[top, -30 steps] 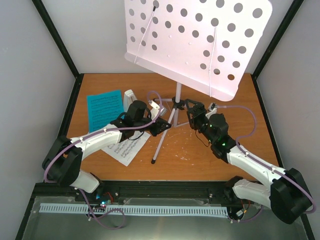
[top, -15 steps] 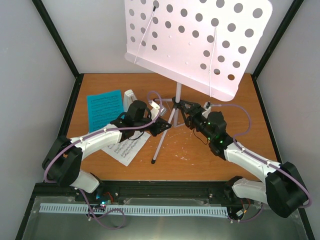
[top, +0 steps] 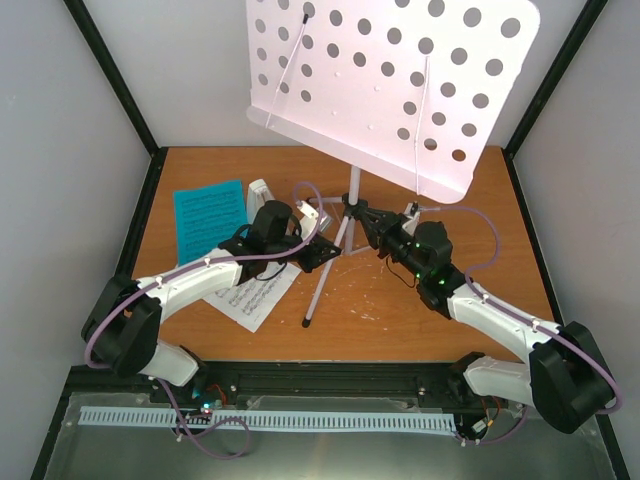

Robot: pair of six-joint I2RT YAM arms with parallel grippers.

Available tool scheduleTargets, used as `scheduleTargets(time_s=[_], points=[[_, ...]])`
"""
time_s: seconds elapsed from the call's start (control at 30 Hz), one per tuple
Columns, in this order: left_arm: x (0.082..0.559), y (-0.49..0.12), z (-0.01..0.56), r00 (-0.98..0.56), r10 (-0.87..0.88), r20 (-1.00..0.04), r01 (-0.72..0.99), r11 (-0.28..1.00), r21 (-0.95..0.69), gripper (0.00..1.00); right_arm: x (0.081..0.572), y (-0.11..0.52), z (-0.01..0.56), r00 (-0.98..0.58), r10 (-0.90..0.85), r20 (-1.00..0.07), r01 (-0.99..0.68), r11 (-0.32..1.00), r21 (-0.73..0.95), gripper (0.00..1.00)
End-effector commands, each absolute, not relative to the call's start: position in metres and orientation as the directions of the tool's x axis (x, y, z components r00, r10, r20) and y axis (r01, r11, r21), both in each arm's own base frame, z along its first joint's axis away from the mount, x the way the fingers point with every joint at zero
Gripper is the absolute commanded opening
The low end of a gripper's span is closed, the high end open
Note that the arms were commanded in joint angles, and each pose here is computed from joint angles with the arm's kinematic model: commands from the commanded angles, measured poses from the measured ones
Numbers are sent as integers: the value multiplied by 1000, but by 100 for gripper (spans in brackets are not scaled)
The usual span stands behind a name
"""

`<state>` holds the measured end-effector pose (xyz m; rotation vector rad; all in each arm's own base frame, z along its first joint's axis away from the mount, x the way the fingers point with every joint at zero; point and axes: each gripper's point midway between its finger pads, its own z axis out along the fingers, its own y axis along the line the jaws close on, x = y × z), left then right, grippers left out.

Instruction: Pack up the instrument practice props

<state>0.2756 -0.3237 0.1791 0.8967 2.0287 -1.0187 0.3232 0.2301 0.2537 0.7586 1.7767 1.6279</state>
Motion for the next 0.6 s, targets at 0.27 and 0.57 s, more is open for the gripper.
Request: scheduleTargets(time_s=[0.27, 0.57], points=[[277, -327, 212, -458, 236, -857, 844, 417, -336, 0, 322, 224, 245, -625, 757, -192, -104, 163, 981, 3], [277, -328, 212, -461, 239, -855, 844, 415, -340, 0, 327, 235, 232, -485, 364, -795, -450, 676, 584, 3]])
